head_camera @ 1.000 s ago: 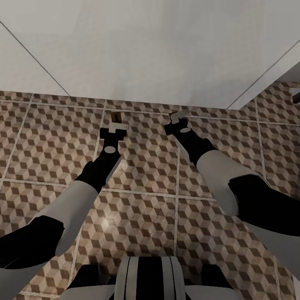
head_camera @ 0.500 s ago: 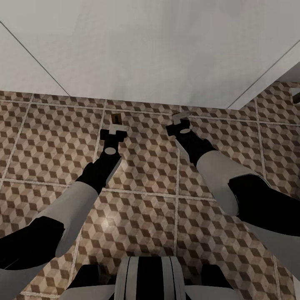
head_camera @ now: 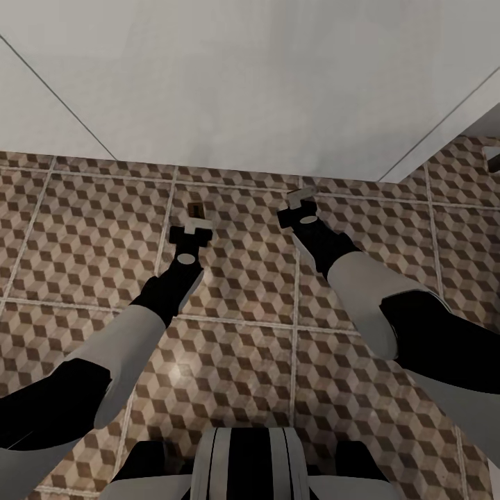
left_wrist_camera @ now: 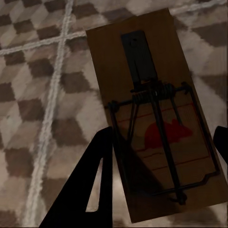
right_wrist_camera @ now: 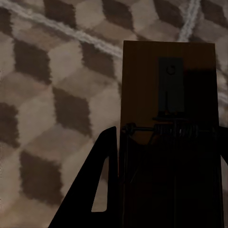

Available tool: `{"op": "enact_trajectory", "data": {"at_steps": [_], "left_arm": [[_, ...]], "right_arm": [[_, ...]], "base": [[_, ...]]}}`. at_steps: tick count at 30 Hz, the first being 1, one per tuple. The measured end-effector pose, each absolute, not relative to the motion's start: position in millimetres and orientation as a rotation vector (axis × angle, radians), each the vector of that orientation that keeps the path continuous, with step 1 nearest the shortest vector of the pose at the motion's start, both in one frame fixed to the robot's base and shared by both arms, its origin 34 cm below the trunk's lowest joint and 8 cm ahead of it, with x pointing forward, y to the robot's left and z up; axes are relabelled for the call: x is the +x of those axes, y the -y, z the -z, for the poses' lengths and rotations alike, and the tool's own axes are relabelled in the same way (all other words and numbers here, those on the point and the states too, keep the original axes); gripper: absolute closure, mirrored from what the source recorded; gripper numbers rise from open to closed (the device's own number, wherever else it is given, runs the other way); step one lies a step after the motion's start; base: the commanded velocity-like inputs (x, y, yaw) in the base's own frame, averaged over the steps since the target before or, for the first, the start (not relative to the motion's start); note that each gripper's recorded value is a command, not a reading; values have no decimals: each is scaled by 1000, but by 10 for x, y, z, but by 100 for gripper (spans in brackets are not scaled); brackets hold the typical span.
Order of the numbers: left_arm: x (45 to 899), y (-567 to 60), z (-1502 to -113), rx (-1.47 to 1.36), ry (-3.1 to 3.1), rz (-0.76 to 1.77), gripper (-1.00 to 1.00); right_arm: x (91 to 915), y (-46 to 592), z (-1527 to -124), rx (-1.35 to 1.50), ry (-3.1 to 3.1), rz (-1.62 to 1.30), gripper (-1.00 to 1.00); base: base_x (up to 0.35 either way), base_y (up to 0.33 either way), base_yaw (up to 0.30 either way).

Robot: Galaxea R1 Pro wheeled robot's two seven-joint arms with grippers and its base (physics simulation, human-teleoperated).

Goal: Take the four mousetraps from the cabinet in the bathroom and place them on the bathroom floor. Make sure all four end up on the same floor surface, and ensure that at least two of them are either under or directly next to the same bathroom sink.

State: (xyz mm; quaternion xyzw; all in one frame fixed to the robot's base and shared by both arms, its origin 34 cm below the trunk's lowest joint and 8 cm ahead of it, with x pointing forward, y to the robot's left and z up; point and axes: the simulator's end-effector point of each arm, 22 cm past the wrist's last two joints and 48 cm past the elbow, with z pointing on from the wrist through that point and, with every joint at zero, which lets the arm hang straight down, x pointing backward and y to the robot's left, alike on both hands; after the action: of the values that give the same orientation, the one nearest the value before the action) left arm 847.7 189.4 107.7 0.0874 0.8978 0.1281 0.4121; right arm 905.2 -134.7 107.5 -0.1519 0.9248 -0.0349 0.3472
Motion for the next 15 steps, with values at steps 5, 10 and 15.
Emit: {"op": "enact_trajectory", "data": {"at_steps": [5,10,15], "left_arm": [[8271,-1851,-858,239,-2323,-322,100],[8235,-1844,-820,243,-2336,-323,100],[8224,-1845,-808,243,-2340,-323,100]], "right_arm": [[9053,1340,-1076,-395,-2397,86,100],[9054,1337,-1077,-395,-2396,85,100],[9054,1328,-1078,-396,-2395,80,100]], "base": [[0,0,0],[0,0,0],[0,0,0]]}}
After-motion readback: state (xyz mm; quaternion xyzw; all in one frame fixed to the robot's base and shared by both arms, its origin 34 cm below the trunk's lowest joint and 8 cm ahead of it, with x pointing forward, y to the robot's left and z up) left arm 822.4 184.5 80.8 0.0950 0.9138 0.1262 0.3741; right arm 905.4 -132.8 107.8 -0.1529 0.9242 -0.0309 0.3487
